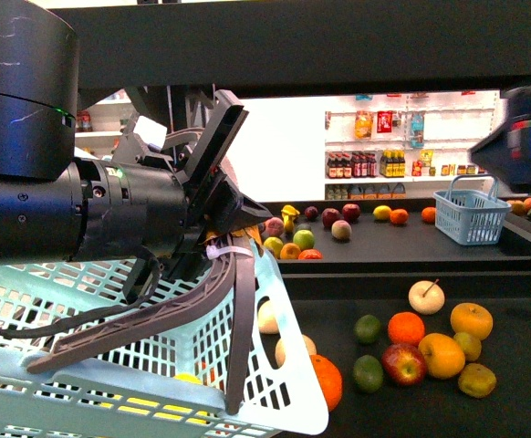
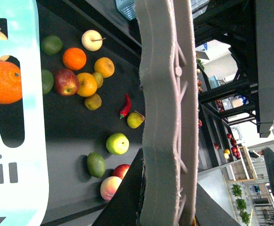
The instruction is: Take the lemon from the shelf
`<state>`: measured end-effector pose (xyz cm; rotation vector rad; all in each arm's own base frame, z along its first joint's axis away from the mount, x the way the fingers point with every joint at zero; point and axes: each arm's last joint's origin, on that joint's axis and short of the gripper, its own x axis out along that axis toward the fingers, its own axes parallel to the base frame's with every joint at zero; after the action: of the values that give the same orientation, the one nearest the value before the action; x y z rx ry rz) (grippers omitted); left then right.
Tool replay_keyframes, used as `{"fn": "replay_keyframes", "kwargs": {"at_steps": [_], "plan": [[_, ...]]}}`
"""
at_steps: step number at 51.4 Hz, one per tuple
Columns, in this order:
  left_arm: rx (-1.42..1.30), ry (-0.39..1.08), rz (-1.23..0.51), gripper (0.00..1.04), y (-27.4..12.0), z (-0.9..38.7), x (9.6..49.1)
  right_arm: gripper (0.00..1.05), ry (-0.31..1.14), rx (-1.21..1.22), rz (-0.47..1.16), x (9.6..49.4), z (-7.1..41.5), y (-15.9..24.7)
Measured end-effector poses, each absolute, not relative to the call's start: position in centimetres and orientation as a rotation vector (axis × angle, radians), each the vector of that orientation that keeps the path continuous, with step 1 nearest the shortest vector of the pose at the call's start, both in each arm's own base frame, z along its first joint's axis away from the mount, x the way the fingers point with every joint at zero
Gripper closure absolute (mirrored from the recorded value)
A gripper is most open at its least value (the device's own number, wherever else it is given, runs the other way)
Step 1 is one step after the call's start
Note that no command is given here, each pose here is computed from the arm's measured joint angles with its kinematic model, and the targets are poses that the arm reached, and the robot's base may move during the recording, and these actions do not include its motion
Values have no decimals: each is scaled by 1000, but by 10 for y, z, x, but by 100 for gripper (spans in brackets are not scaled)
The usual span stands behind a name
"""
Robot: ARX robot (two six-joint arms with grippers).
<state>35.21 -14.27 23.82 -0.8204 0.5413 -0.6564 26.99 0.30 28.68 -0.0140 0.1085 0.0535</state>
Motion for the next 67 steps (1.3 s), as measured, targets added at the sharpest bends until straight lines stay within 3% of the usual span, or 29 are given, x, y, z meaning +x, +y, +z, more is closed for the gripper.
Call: {"fn": "replay_keyframes", "kwargs": {"at_steps": [20, 23, 27, 40, 67], "plan": [[-820, 541, -656, 96, -143, 238, 352, 9, 113, -37, -142, 133, 238, 4], [-821, 541, -655, 96, -143, 238, 352, 22, 70, -18, -19, 111, 226, 2], [-821, 541, -655, 96, -143, 238, 352, 41, -6, -13, 1, 98, 212, 0], [-823, 544, -658, 96, -143, 238, 352, 103, 7, -14, 2, 98, 187, 0], [-824, 544, -656, 96, -143, 238, 352, 102, -2, -8, 2, 97, 168, 0]]}}
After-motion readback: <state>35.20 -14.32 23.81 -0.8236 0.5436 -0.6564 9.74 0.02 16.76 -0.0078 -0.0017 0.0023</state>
